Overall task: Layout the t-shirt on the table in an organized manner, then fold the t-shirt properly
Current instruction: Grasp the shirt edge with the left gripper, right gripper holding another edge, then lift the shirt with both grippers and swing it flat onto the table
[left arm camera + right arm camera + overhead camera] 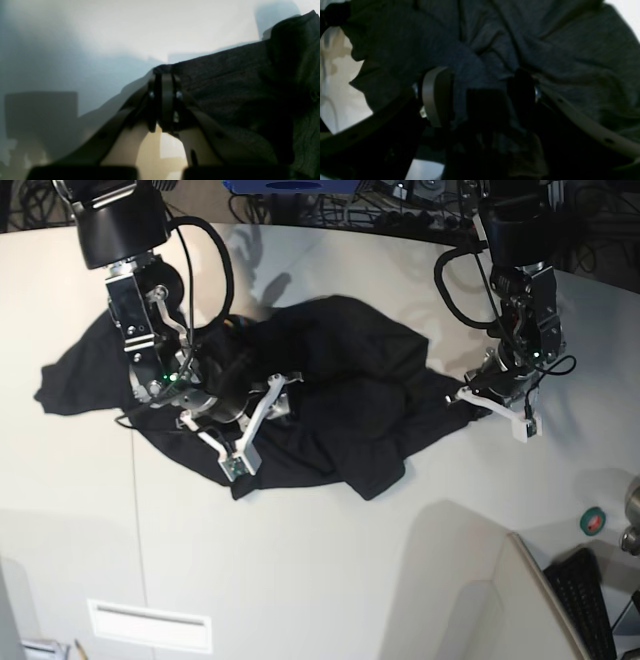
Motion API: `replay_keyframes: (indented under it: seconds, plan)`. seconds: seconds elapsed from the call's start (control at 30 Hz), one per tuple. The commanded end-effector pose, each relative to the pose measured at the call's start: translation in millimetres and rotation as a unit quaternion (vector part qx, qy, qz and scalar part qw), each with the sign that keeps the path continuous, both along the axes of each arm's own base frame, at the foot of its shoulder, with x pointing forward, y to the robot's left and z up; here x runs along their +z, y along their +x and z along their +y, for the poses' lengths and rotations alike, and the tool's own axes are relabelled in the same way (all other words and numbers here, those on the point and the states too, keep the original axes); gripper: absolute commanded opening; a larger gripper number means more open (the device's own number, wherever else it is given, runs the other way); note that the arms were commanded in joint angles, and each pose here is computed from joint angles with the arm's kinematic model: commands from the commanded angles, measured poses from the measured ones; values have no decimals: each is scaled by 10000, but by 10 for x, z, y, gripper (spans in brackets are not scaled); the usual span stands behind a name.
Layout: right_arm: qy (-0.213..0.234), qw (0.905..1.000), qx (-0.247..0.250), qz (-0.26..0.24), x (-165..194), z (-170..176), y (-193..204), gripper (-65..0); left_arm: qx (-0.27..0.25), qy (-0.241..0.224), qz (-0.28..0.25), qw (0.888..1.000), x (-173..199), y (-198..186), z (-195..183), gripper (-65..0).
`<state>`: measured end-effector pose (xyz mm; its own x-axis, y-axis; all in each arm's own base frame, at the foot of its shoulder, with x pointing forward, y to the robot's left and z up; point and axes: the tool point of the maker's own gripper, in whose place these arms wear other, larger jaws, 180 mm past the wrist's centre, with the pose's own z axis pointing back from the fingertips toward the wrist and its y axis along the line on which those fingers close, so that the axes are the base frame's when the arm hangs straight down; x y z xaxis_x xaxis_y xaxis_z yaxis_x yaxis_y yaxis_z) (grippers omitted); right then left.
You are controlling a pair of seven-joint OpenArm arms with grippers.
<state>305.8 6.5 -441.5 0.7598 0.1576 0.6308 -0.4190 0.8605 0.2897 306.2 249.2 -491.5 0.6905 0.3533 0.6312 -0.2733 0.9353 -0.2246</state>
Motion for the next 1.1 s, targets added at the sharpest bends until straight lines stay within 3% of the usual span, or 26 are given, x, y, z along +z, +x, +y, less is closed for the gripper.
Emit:
replay_keyframes:
  seconds: [0.0, 0.43, 0.5, 0.63, 0.73, 0.9, 1.07]
  plan:
    - [127, 9997, 38, -193, 135, 54, 109, -263, 1, 83, 225, 9997, -47, -72, 48, -650]
    - [-15, 9996, 89, 263, -98, 20, -66, -287, 1, 83, 217, 9997, -42, -64, 48, -650]
    - [-17, 9996, 105, 263, -99, 28, -71, -374, 1, 83, 217, 9997, -42, -64, 48, -650]
    - [-13, 9996, 120, 254, -94, 35, -71, -650, 1, 83, 217, 9997, -42, -64, 48, -650]
    - [52, 9999, 94, 124, -3, 39, -100, -650, 0, 93, 210, 9997, -36, -61, 56, -650]
    - [91, 9977, 140, -653, 502, -74, -177, -650, 164, 177, 185, 9995, 5, -80, 239, -650]
    - [-60, 9947, -415, -943, 730, -567, -335, -650, 547, 301, 13, 9980, 146, -100, 567, -650]
